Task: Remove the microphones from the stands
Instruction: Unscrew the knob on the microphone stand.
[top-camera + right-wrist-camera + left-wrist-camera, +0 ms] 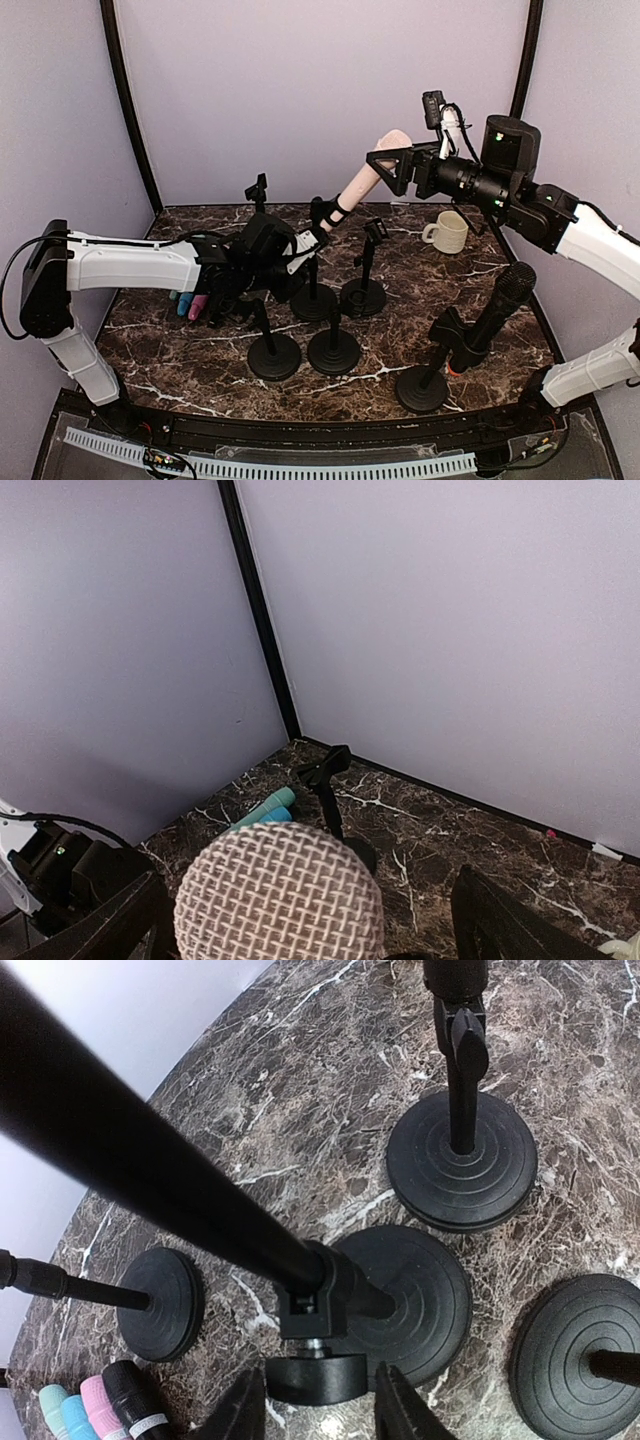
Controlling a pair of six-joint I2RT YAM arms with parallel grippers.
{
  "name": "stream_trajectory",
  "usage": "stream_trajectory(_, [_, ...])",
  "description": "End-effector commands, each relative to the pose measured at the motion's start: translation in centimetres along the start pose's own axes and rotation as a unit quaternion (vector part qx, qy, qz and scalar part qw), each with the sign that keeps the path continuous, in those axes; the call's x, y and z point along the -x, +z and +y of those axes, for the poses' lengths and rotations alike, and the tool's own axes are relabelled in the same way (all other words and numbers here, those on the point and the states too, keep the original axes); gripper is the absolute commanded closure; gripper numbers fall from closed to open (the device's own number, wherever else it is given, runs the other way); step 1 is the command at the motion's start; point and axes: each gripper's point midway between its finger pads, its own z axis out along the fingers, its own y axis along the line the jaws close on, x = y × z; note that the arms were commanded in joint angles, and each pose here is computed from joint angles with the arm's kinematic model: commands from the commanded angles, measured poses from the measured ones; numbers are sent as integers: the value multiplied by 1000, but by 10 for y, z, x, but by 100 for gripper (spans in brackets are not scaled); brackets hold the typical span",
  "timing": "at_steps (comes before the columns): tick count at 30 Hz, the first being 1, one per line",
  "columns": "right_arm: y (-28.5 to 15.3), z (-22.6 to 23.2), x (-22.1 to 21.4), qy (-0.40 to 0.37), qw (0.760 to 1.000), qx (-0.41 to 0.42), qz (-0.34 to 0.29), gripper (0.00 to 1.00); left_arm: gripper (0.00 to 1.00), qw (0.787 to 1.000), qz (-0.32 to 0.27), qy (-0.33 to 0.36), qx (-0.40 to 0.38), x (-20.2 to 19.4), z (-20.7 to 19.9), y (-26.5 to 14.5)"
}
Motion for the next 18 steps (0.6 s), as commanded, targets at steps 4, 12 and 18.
stream_trajectory(4, [-4, 4, 14, 3, 1000, 6, -27, 2, 70, 1000, -22, 0, 9, 18, 7, -4])
stream_trajectory(12, [-3, 5, 13, 3, 1000, 7, -25, 2, 83, 998, -27, -29, -44, 16, -9, -3])
stream_trajectory(18, [-2, 6, 10, 1, 1000, 11, -20, 2, 86, 989, -26, -98, -105, 12, -17, -4])
